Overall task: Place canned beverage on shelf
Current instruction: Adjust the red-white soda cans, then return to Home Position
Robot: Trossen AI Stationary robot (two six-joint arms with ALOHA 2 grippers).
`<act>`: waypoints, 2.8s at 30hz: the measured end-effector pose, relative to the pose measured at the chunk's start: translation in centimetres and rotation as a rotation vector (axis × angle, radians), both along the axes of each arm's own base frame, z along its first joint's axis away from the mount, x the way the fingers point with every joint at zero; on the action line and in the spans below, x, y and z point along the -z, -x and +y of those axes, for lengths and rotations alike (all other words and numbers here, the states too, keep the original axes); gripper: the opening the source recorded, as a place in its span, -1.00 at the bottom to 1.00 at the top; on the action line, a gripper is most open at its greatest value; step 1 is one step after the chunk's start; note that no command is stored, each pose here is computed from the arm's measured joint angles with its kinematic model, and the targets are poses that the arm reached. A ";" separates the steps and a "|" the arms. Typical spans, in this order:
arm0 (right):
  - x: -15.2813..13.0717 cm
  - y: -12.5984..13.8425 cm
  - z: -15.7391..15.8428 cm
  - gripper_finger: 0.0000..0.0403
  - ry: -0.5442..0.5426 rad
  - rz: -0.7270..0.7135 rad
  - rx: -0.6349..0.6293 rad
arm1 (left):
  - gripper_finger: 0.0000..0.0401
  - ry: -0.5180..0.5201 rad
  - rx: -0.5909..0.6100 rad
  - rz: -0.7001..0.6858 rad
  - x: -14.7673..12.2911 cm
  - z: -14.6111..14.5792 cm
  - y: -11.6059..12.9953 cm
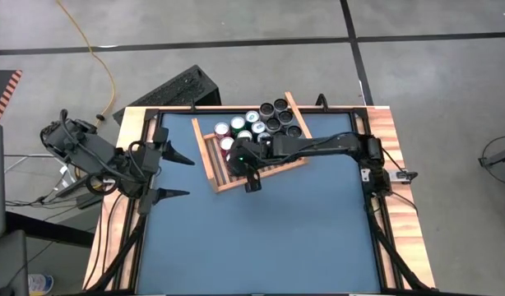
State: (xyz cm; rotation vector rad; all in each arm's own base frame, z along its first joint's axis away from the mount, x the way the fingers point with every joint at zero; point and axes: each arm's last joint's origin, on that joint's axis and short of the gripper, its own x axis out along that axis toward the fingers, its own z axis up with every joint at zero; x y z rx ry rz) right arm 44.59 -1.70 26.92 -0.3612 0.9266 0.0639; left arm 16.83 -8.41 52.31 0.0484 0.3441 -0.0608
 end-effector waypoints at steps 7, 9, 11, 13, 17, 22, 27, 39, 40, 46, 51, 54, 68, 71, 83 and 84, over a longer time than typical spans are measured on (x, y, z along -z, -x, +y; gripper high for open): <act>-13.5 5.0 3.0 -1.00 -0.003 -0.152 -0.073 | 0.58 -0.025 -0.003 -0.011 -0.1 0.0 0.0; -17.6 7.5 3.5 -1.00 -0.008 -0.256 -0.086 | 0.58 -0.043 0.002 -0.019 -0.2 0.1 0.0; -20.9 10.3 3.9 -1.00 -0.011 -0.341 -0.102 | 0.58 -0.034 0.004 -0.029 -0.3 0.0 -0.1; -23.8 13.8 4.2 -1.00 -0.012 -0.426 -0.122 | 0.58 -0.017 0.011 -0.037 -0.4 0.0 -0.1; -27.0 21.0 4.3 -1.00 0.006 -0.483 -0.149 | 0.58 0.015 0.031 -0.096 -1.0 -0.1 -0.1; -28.0 29.7 3.3 -1.00 -0.142 -0.437 0.002 | 0.58 0.057 0.020 -0.173 -2.0 0.5 0.7; -28.5 35.9 2.3 -1.00 -0.276 -0.537 0.167 | 0.58 0.008 -0.001 -0.214 -2.5 1.3 1.9; -21.0 40.8 1.8 -1.00 -0.360 -0.798 0.105 | 0.58 0.129 -0.070 -0.337 5.2 3.0 4.1; -20.0 41.0 1.8 -1.00 -0.364 -0.823 0.107 | 0.58 0.151 -0.068 -0.373 6.0 3.3 4.5; -15.2 43.3 1.3 -1.00 -0.427 -0.998 0.144 | 0.58 0.285 -0.037 -0.505 11.0 4.3 6.7; -12.0 45.6 0.9 -1.00 -0.511 -1.113 0.153 | 0.58 0.359 -0.068 -0.570 14.2 5.2 8.0; -10.2 47.2 0.6 -1.00 -0.547 -1.167 0.183 | 0.58 0.402 -0.084 -0.570 16.1 5.6 8.8; -6.3 45.9 1.1 -1.00 -0.559 -1.125 0.321 | 0.58 0.528 -0.118 -0.657 25.0 6.4 10.1; -5.4 44.7 1.2 -1.00 -0.558 -1.113 0.306 | 0.58 0.521 -0.119 -0.663 27.1 6.1 9.5; -1.5 40.5 1.3 -1.00 -0.587 -1.106 0.278 | 0.58 0.564 -0.035 -0.679 31.8 5.2 8.3; -1.1 40.1 1.3 -1.00 -0.592 -1.104 0.277 | 0.58 0.559 -0.036 -0.670 31.9 5.2 8.3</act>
